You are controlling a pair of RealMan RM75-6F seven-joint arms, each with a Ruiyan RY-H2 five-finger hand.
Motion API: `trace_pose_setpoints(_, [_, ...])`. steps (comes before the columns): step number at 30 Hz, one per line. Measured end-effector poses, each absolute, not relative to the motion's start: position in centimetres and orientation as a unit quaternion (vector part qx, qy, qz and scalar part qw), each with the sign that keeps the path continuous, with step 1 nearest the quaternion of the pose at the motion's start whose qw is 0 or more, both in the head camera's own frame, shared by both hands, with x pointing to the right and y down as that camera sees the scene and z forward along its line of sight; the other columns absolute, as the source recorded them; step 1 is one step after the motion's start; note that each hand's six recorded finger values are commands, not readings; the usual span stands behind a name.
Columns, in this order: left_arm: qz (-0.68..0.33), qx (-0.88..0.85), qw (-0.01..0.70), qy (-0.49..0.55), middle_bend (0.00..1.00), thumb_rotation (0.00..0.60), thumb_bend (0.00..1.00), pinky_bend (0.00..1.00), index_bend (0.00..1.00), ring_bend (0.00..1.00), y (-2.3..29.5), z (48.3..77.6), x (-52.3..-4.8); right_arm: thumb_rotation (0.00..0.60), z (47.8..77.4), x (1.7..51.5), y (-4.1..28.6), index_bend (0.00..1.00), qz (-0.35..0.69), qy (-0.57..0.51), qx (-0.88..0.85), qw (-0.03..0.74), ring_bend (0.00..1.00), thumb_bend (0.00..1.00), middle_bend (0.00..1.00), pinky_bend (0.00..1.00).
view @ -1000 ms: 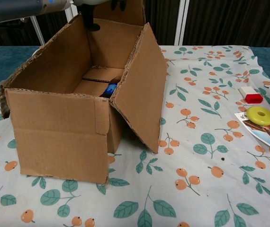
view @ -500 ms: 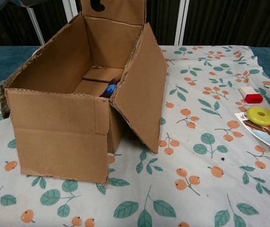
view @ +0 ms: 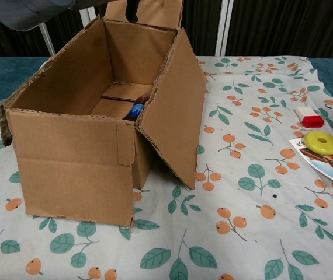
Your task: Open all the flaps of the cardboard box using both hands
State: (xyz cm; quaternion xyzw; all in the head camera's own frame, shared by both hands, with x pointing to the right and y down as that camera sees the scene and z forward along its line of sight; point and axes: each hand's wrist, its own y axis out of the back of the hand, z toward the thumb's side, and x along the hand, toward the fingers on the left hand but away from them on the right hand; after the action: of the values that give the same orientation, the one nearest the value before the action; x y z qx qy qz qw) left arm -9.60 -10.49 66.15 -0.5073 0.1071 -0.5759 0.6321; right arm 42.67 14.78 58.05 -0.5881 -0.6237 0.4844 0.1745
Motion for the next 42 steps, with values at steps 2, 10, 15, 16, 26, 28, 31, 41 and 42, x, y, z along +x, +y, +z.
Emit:
trace_pose_setpoints(2, [-0.580, -0.512, 0.626, 0.100, 0.00, 0.600, 0.32, 0.12, 0.00, 0.00, -10.3, 66.7, -9.2, 0.600, 58.1, 42.6, 14.8, 0.06, 0.484, -0.624, -0.589, 0.173, 0.08, 0.45, 0.06, 0.24])
trace_pose_setpoints(10, [-0.583, -0.517, 0.617, 0.114, 0.01, 0.600, 0.32, 0.12, 0.00, 0.00, -10.5, 66.0, -9.5, 0.600, 58.1, 42.3, 14.8, 0.06, 0.481, -0.621, -0.594, 0.173, 0.08, 0.45, 0.06, 0.24])
trace_pose_setpoints(15, [-0.570, -0.529, 0.612, 0.143, 0.02, 0.600, 0.30, 0.12, 0.00, 0.00, -10.1, 64.8, -10.1, 0.600, 58.1, 42.2, 14.9, 0.06, 0.483, -0.616, -0.596, 0.179, 0.08, 0.45, 0.06, 0.24])
trace_pose_setpoints(16, [-0.566, -0.535, 0.609, 0.152, 0.02, 0.600, 0.29, 0.12, 0.00, 0.00, -9.9, 64.4, -10.4, 0.600, 58.1, 42.2, 14.9, 0.06, 0.484, -0.614, -0.597, 0.181, 0.08, 0.45, 0.06, 0.24])
trace_pose_setpoints(26, [-0.541, -0.591, 0.550, 0.234, 0.01, 0.600, 0.20, 0.10, 0.00, 0.00, -5.0, 61.4, -15.8, 0.600, 58.6, 42.0, 15.3, 0.06, 0.507, -0.585, -0.599, 0.202, 0.08, 0.45, 0.06, 0.24])
trace_pose_setpoints(28, [-0.540, -0.600, 0.535, 0.250, 0.01, 0.600, 0.19, 0.09, 0.00, 0.00, -3.3, 60.6, -17.8, 0.600, 58.7, 41.9, 15.4, 0.06, 0.514, -0.577, -0.599, 0.212, 0.08, 0.45, 0.06, 0.24])
trace_pose_setpoints(31, [-0.540, -0.608, 0.512, 0.278, 0.00, 0.600, 0.19, 0.08, 0.00, 0.00, -0.7, 59.3, -21.5, 0.600, 58.6, 41.7, 15.5, 0.06, 0.521, -0.564, -0.598, 0.229, 0.08, 0.45, 0.06, 0.24])
trace_pose_setpoints(41, [-0.553, -0.577, 0.477, 0.366, 0.00, 0.600, 0.19, 0.04, 0.00, 0.00, 7.6, 55.1, -34.5, 0.600, 58.7, 41.1, 16.7, 0.06, 0.538, -0.528, -0.598, 0.273, 0.08, 0.45, 0.06, 0.24])
trace_pose_setpoints(42, [-0.556, -0.574, 0.475, 0.368, 0.00, 0.600, 0.19, 0.04, 0.00, 0.00, 8.4, 54.9, -35.4, 0.600, 58.7, 41.1, 16.7, 0.06, 0.539, -0.526, -0.597, 0.276, 0.07, 0.45, 0.05, 0.24])
